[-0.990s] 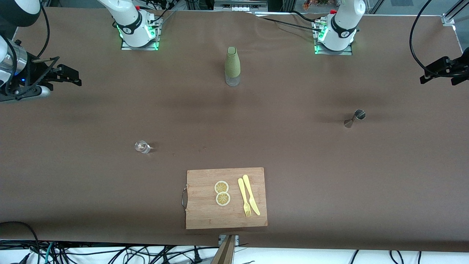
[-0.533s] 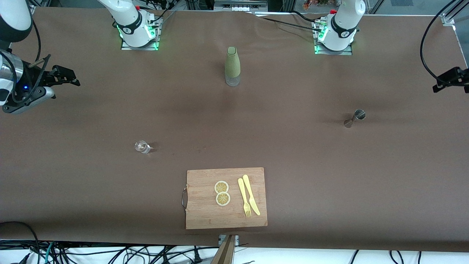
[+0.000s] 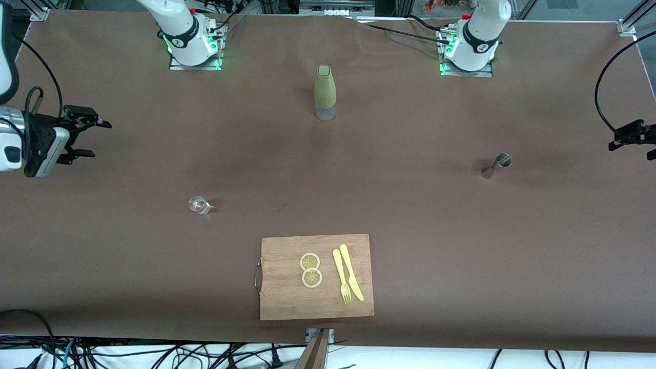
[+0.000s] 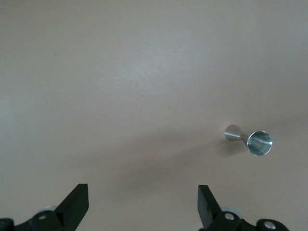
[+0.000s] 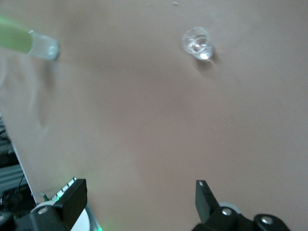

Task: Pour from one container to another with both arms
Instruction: 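Move the right gripper to the glass while the left gripper reaches the jigger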

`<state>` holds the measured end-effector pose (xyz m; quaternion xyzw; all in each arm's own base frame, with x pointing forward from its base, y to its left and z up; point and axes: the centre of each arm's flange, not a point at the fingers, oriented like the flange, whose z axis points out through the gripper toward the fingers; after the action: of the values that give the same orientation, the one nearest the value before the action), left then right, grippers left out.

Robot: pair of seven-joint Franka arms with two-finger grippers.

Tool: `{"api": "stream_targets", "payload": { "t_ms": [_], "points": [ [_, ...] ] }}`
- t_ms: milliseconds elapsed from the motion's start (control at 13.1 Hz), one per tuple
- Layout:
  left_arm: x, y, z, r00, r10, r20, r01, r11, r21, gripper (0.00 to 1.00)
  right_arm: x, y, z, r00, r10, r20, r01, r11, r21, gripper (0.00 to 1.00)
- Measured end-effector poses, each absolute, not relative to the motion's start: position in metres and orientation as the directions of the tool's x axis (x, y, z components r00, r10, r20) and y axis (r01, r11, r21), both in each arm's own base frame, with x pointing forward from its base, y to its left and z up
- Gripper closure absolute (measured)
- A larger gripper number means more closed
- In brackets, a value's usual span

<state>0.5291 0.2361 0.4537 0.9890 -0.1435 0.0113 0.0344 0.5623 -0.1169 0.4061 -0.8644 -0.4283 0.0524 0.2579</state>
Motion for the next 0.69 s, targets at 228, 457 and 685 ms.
{"api": "stream_targets", "payload": {
  "t_ms": [228, 457, 685],
  "points": [
    [0.520, 0.273, 0.404, 0.910, -0.404, 0.096, -0.415, -0.897, 0.152, 0.00, 0.562, -0.139, 0.343, 0.528, 0.787, 0.320, 0.777, -0.296, -0.556, 0.00],
    [0.512, 0.299, 0.349, 0.844, -0.508, 0.173, -0.536, -0.812, 0.233, 0.00, 0.565, -0.149, 0.285, 0.420, 0.718, 0.555, 0.858, -0.115, -0.501, 0.00],
    [0.509, 0.304, 0.327, 0.782, -0.581, 0.228, -0.623, -0.741, 0.249, 0.00, 0.576, -0.149, 0.237, 0.323, 0.618, 0.716, 0.918, -0.022, -0.395, 0.00]
  ]
}}
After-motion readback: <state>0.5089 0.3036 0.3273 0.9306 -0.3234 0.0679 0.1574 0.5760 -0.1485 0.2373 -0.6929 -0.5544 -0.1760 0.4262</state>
